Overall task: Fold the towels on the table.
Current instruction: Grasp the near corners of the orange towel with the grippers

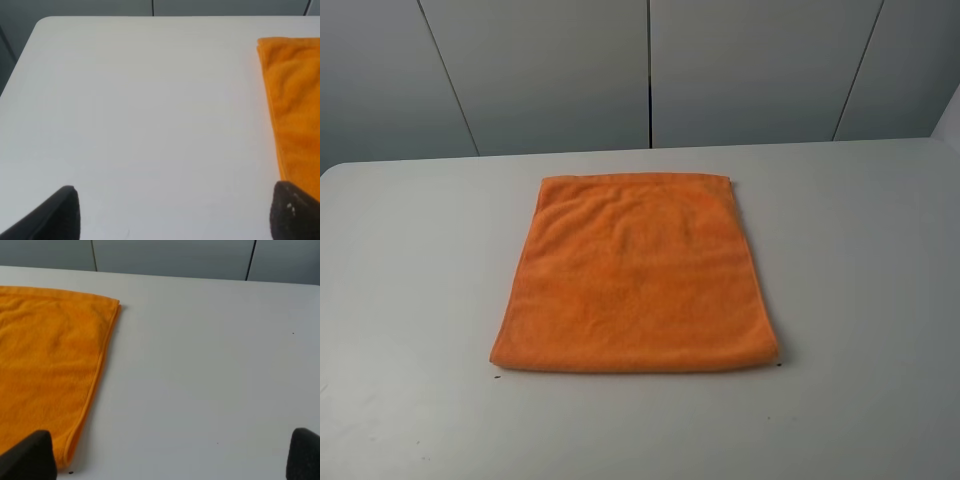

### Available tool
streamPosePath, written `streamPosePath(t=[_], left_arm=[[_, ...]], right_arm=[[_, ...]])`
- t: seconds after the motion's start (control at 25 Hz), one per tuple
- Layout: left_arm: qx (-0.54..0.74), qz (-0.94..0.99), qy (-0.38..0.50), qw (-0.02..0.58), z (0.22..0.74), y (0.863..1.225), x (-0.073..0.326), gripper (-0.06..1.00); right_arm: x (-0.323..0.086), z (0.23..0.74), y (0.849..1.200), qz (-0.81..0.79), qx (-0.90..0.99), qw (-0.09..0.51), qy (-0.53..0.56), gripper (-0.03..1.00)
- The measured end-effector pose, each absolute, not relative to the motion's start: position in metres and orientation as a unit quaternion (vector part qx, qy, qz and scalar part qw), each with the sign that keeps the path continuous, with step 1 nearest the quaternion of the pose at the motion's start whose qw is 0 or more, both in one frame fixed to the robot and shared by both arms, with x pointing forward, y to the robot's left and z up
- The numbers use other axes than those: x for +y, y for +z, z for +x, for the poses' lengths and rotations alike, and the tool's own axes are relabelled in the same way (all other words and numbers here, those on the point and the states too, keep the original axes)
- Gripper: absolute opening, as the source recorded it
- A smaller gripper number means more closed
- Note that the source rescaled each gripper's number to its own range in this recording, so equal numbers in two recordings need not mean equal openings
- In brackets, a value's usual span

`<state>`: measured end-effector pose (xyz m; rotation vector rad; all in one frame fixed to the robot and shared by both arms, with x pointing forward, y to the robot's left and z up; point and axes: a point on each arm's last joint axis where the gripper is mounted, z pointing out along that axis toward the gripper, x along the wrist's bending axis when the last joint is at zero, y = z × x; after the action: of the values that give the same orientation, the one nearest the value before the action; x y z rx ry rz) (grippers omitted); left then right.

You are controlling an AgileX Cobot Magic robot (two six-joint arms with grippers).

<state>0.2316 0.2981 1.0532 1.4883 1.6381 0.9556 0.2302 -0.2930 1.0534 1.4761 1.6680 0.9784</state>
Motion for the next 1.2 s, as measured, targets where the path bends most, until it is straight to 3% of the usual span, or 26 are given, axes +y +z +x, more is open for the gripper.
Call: streamPosePath(t=[1.2], left_arm=[[0.634, 0.577, 0.369, 0.359, 0.2316, 1.0532, 0.2978, 0.98]], right_arm=[[-0.293, 0.2302, 1.0534, 0.569, 0.643, 0.347, 0.377, 1.0]])
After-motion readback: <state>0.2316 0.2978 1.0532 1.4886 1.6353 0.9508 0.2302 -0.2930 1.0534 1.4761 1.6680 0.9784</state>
